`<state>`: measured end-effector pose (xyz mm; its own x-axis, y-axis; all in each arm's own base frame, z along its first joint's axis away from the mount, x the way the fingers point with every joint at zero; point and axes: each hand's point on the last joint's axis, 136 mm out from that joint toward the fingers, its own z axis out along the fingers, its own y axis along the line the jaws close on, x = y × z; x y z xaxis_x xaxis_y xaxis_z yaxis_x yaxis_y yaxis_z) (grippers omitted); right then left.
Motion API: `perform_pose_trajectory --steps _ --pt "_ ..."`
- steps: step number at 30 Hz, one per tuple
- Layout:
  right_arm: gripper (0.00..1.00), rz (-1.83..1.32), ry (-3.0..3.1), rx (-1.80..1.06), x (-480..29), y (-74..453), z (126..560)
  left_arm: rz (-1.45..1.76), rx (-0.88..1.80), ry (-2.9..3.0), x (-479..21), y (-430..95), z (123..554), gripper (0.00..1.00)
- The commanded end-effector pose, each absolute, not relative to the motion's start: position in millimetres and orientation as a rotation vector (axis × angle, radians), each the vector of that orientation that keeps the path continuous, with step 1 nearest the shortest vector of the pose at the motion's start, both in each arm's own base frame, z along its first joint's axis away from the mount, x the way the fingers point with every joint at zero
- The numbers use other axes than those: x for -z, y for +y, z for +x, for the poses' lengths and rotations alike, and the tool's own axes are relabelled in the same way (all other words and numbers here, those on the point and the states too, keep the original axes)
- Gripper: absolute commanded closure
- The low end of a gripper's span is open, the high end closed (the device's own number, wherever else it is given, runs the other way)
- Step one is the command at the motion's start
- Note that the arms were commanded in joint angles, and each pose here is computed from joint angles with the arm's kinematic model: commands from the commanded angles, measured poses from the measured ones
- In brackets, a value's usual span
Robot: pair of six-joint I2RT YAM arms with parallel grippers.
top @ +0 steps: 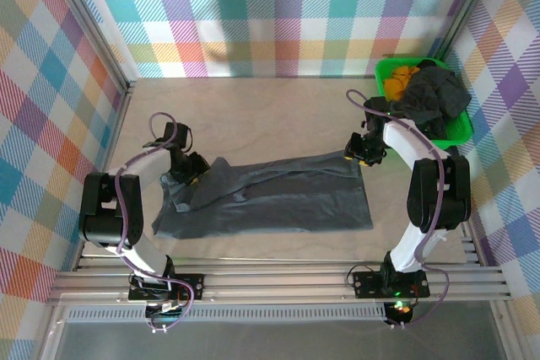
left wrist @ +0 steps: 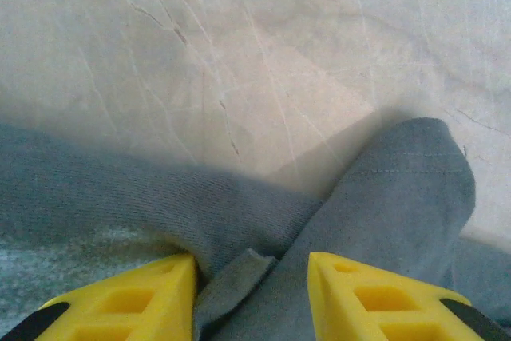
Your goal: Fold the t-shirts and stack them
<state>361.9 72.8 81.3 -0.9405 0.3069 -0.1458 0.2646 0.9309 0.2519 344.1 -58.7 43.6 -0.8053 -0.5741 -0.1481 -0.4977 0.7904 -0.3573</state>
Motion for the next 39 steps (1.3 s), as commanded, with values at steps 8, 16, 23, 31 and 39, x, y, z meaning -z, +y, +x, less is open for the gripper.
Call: perform_pose_trajectory --steps 8,16,23,31,39 --pt "0.61 0.435 2.928 -0.361 -79 78 361 -0.776 0.508 2.722 -60 -67 333 0.63" --pt "0.61 0.424 2.929 -0.360 -80 80 360 -0.781 0.458 2.745 -53 -63 334 0.79" --pt "0.61 0.411 2.930 -0.352 -81 79 357 -0.734 0.382 2.789 -46 -56 335 0.80" --pt "0.61 0.415 2.932 -0.359 -80 80 356 -0.708 0.388 2.763 -52 -57 342 0.62" --pt "0.61 0.421 2.929 -0.365 -80 80 358 -0.660 0.370 2.807 -47 -57 337 0.65"
